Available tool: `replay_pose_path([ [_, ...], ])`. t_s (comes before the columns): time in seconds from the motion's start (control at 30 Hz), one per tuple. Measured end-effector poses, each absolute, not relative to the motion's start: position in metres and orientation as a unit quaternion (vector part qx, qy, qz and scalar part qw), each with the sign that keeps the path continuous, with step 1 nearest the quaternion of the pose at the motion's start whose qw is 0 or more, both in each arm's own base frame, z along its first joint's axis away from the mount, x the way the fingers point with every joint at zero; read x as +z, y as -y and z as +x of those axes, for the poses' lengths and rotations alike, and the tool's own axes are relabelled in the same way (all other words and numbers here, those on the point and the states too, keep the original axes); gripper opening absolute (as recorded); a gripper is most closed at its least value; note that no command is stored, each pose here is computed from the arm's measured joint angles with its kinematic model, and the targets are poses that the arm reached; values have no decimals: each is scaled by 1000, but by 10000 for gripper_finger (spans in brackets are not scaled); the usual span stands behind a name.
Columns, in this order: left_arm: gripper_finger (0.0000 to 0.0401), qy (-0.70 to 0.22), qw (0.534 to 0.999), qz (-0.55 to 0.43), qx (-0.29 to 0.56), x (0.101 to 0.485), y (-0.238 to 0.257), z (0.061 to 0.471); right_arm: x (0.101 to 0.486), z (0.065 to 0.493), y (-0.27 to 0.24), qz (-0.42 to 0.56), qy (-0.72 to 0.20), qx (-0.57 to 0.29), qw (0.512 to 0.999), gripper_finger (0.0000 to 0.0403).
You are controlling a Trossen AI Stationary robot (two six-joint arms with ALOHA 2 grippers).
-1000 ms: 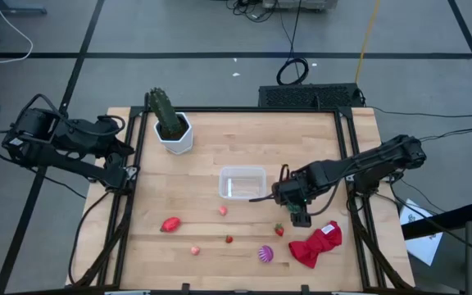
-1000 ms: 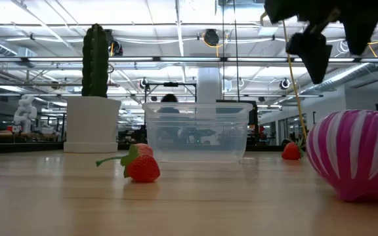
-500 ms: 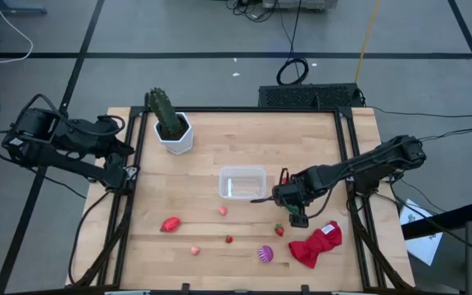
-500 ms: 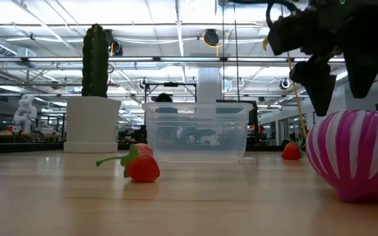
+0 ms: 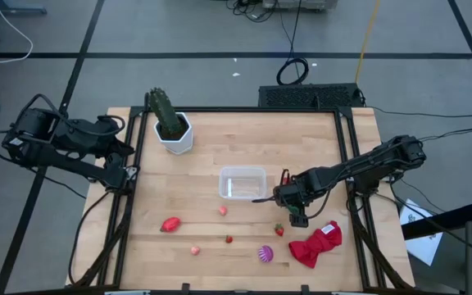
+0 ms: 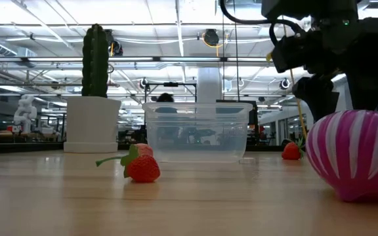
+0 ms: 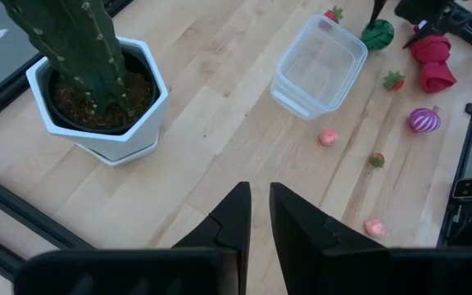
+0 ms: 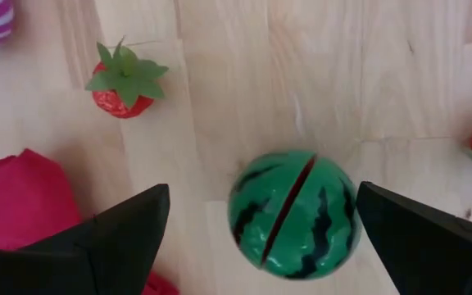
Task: Pick and placing Produce into tupperware
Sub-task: Put the watermelon into the transparent bin
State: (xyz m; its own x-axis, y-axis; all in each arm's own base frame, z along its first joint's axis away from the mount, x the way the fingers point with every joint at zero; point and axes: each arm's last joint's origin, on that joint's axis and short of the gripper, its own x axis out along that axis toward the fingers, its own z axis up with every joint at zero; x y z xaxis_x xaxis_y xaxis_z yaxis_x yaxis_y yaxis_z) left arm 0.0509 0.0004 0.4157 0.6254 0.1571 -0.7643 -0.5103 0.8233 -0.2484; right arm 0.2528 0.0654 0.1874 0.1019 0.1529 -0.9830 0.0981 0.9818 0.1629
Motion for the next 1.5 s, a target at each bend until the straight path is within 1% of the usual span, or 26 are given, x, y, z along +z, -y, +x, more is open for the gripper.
replay_pose_path([
  [0.57, 51, -388, 872, -228, 191, 416, 0, 51, 185, 255, -51, 93, -666, 15, 740, 382],
  [1.0, 51, -388, 872, -227, 191, 416, 0, 51, 187, 256, -51, 133, -660, -16, 740, 382],
  [1.2, 51, -389, 873, -224, 190, 416, 0, 51, 190, 253, -49, 159, -647, -89, 740, 382],
  [1.4, 51, -391, 876, -214, 186, 416, 0, 51, 205, 246, -48, 204, -606, -161, 752, 382],
  [1.5, 51, -390, 878, -202, 188, 416, -1, 51, 211, 241, -49, 232, -594, -189, 746, 382],
])
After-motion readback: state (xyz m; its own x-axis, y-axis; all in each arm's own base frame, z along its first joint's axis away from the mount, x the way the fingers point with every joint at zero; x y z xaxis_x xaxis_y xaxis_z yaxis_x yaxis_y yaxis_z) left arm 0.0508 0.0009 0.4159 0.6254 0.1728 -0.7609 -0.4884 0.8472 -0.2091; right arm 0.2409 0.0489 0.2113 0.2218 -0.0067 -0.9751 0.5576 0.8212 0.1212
